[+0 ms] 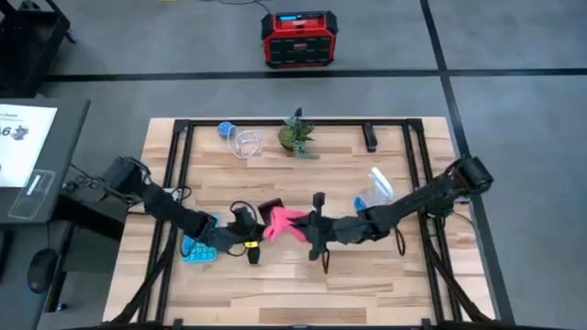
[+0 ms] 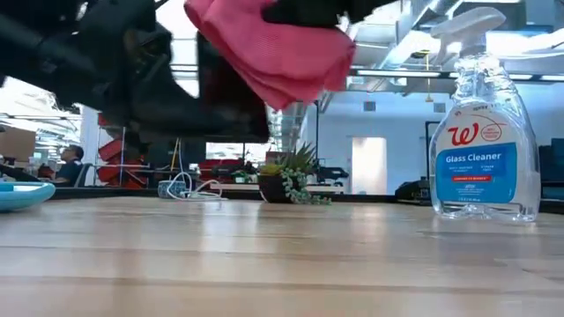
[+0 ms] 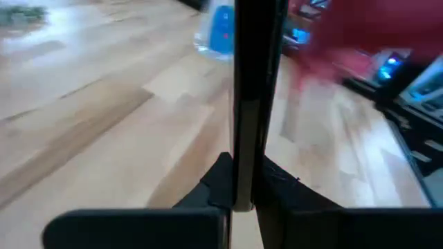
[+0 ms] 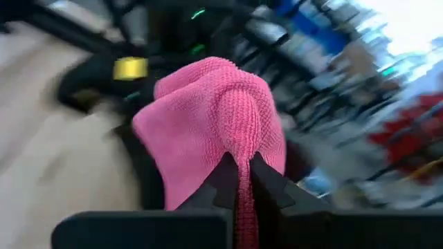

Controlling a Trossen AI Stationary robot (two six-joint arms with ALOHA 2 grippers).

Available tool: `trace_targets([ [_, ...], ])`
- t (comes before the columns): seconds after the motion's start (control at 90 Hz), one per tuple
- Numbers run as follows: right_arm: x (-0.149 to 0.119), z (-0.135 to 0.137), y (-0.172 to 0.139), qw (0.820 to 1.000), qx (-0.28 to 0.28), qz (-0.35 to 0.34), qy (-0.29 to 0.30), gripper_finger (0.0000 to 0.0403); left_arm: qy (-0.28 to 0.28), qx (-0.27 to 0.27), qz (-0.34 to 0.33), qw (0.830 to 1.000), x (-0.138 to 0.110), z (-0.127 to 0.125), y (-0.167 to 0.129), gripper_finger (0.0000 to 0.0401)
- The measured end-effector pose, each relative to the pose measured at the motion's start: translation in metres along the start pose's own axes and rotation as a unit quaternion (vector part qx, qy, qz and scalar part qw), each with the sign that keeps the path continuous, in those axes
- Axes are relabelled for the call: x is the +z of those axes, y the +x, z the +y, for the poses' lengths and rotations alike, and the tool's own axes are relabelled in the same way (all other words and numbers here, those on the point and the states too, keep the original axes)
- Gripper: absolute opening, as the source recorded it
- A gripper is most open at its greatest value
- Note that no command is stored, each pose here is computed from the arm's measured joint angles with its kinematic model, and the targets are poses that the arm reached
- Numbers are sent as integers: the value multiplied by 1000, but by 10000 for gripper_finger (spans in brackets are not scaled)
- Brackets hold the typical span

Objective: Apply microfiber cloth
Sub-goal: Wipe the front of the cellphone with a microfiber cloth

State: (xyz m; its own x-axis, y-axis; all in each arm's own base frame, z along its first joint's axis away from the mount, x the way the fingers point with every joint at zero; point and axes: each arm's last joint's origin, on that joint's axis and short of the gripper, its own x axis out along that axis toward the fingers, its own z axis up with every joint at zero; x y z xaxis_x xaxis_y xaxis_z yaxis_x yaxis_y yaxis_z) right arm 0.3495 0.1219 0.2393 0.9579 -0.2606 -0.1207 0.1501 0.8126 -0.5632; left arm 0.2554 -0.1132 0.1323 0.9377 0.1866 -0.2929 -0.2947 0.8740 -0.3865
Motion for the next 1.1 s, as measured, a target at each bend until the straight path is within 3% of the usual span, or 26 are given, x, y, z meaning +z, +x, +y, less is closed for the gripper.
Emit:
trace_targets([
  [0.156,-5,4,8,998,-24,-2,-57,0,14,-10,1,1000,4,-11,16,12],
  [0.522,-36,38,16,991,43,64,-112,0,50,-19,-13,998,16,-24,22,12],
  [0.678,-24,25,12,986,-19,69,-153,0,34,-23,-22,999,19,-24,21,12],
  [0.867,-4,0,13,981,-110,67,-147,0,31,-28,-22,999,19,-25,21,13],
  [1.1,-12,7,12,981,-89,97,-141,0,42,-32,-6,999,16,-24,21,13],
])
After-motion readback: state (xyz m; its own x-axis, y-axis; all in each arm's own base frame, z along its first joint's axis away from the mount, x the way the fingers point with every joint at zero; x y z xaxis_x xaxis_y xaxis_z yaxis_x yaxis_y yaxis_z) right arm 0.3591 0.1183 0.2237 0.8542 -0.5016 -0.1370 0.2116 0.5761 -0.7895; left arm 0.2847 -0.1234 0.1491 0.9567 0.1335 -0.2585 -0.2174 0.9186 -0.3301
